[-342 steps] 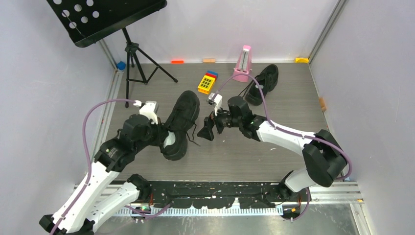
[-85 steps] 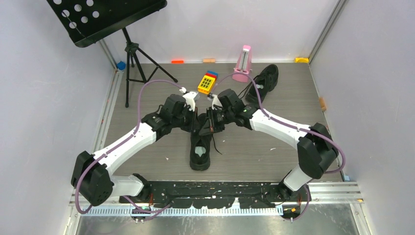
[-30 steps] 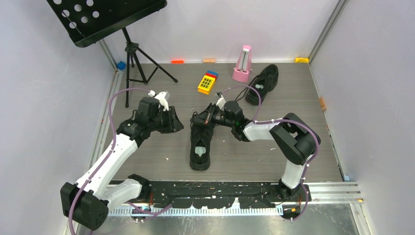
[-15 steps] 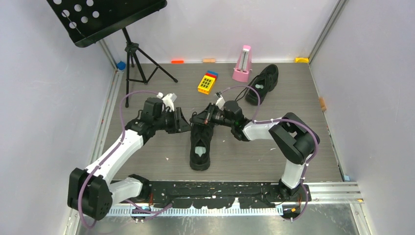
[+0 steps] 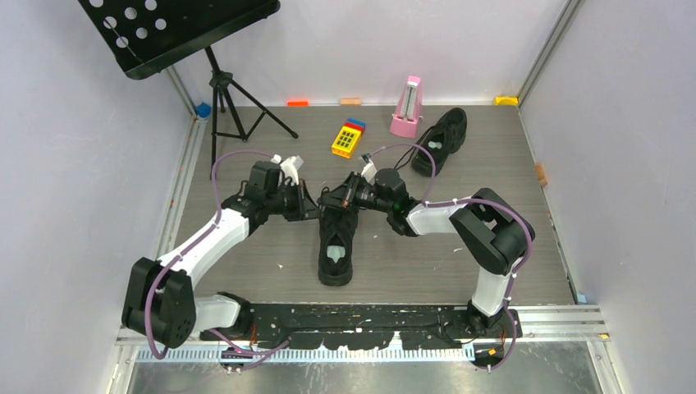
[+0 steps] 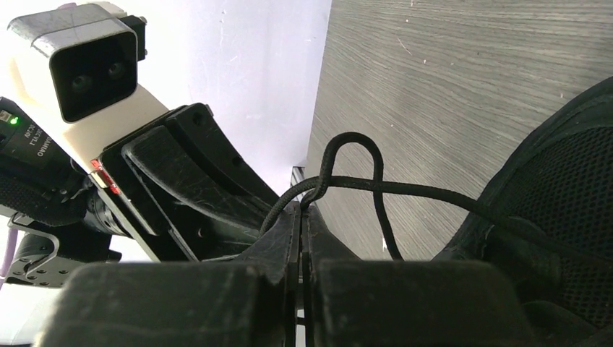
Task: Tie the shoes
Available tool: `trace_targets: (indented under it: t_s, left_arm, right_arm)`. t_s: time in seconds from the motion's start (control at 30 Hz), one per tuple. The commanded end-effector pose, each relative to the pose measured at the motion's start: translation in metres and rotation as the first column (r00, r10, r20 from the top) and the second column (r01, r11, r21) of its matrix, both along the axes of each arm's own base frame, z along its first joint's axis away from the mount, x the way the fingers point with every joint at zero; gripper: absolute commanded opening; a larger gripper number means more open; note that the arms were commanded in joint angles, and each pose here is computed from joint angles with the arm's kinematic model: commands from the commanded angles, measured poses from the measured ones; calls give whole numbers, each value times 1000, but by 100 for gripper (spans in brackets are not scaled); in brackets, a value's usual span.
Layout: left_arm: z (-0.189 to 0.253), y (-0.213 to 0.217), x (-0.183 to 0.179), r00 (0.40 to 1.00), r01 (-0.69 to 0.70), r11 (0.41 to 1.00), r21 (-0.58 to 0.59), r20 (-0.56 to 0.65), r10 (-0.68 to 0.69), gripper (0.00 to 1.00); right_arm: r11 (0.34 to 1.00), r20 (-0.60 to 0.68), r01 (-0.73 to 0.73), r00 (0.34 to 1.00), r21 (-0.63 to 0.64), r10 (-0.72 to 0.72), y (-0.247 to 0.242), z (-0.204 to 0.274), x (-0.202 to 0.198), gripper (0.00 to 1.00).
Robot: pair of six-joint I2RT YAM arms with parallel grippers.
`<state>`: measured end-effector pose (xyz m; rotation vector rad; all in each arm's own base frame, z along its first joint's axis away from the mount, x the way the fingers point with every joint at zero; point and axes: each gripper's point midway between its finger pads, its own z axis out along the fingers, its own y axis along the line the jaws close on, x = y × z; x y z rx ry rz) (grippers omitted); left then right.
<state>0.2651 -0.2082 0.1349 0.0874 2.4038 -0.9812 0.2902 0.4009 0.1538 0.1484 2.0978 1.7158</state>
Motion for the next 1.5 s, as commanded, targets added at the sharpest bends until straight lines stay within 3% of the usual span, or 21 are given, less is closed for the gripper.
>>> trace_targets:
  t_s: [0.0,0.13,0.23,0.4,0.6,0.73,0.87,1.17,1.47]
  left_arm:
    - [10,0,13,996,40,999,30,84,-42,0]
    - [14,12,8,996,5,996,84,85,-12,0]
    - [22,20,0,996,-25,993,113,88,15,0]
    - [24,28,-6,996,-36,987,155,84,23,0]
    - [25,16,-6,997,7,989,150,70,-18,0]
    - [28,15,-5,997,26,985,168,66,-38,0]
    - [31,20,-4,997,23,979,201,68,-37,0]
    - [32,21,-6,998,37,975,218,50,-49,0]
    - [34,22,-5,997,43,972,231,45,-54,0]
  right_arm:
    - [1000,65,6,998,10,-6,-3,18,3,7]
    - [992,100,46,994,-118,-34,-23,12,1,27]
    - [959,149,69,988,-275,-29,-46,2,-5,36]
    - [904,243,96,970,-417,8,-79,9,-8,48]
    - [762,301,67,938,-644,172,-106,-11,4,62]
    - [704,338,21,887,-710,315,-101,-25,14,63]
    - [719,398,-23,821,-695,410,-82,-30,23,65]
    - [729,476,-36,735,-684,483,-54,-27,40,68]
    - [679,489,-35,666,-734,563,-44,-31,46,69]
